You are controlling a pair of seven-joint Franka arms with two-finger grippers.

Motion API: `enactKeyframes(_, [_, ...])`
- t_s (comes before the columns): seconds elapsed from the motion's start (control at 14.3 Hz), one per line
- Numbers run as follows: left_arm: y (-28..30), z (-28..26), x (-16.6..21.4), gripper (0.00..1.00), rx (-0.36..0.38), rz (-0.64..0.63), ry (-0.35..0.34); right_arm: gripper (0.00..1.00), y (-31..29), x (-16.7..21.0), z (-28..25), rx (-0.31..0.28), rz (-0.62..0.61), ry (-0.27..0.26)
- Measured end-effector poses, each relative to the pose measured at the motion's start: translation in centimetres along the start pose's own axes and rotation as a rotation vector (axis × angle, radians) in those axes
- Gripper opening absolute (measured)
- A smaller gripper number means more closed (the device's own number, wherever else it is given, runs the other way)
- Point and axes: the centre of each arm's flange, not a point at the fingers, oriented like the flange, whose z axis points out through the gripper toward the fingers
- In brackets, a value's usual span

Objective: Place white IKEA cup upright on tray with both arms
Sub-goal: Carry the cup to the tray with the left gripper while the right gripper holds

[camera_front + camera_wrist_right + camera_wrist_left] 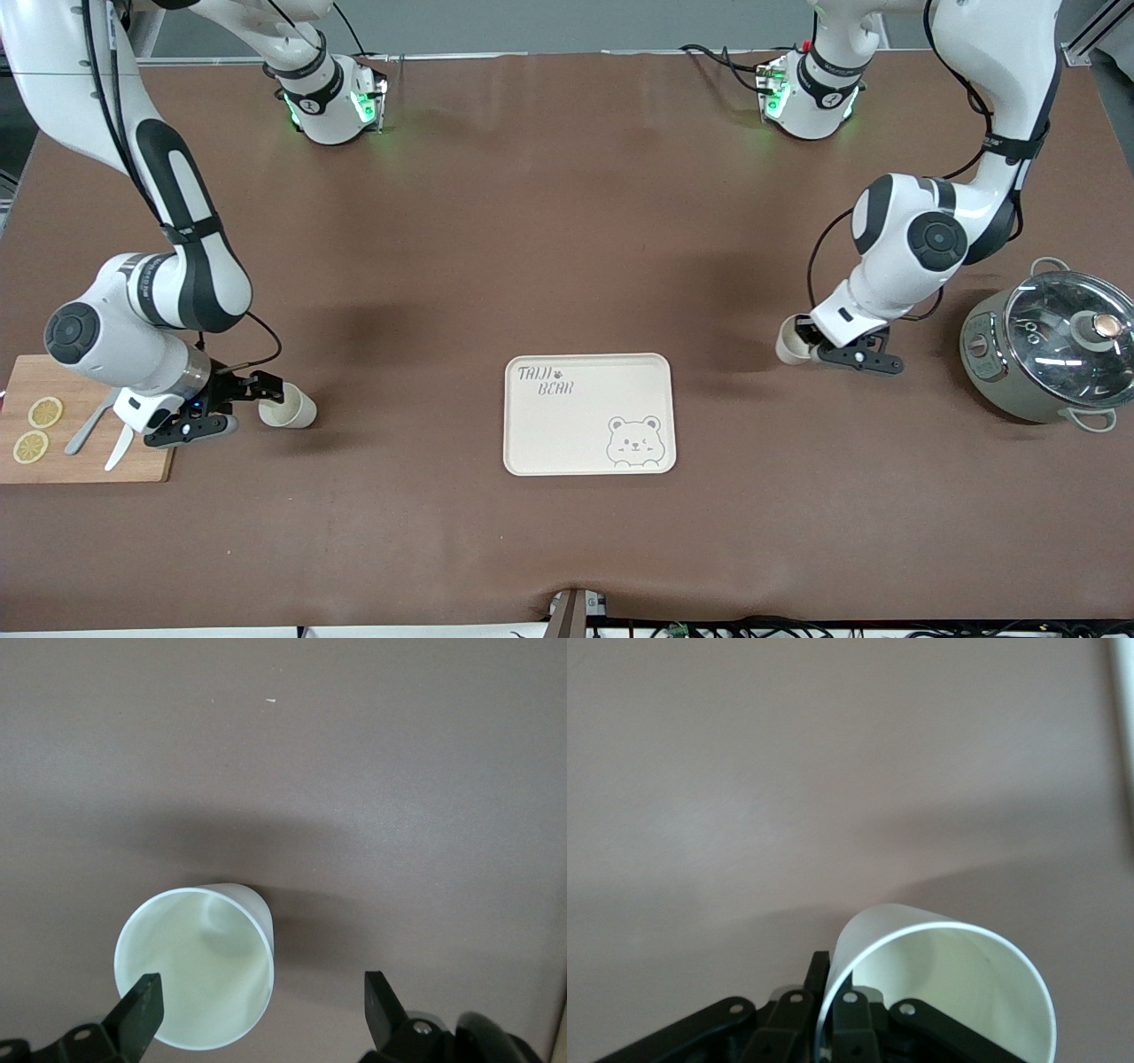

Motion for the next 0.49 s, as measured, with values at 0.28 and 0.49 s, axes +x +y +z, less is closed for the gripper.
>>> enactKeyframes(0.28, [7.6,-1.4,2.0,0.05,-0.031,-0.098,0.002,1.00,0.0,-0.2,0.5,-0.010,0.000,0.027])
enactKeyframes(0.49, [13.7,0.9,2.6,0.05,-0.054,-0.164,-0.020,1.00,0.0,-0.3,0.8,-0.016,0.001,0.043])
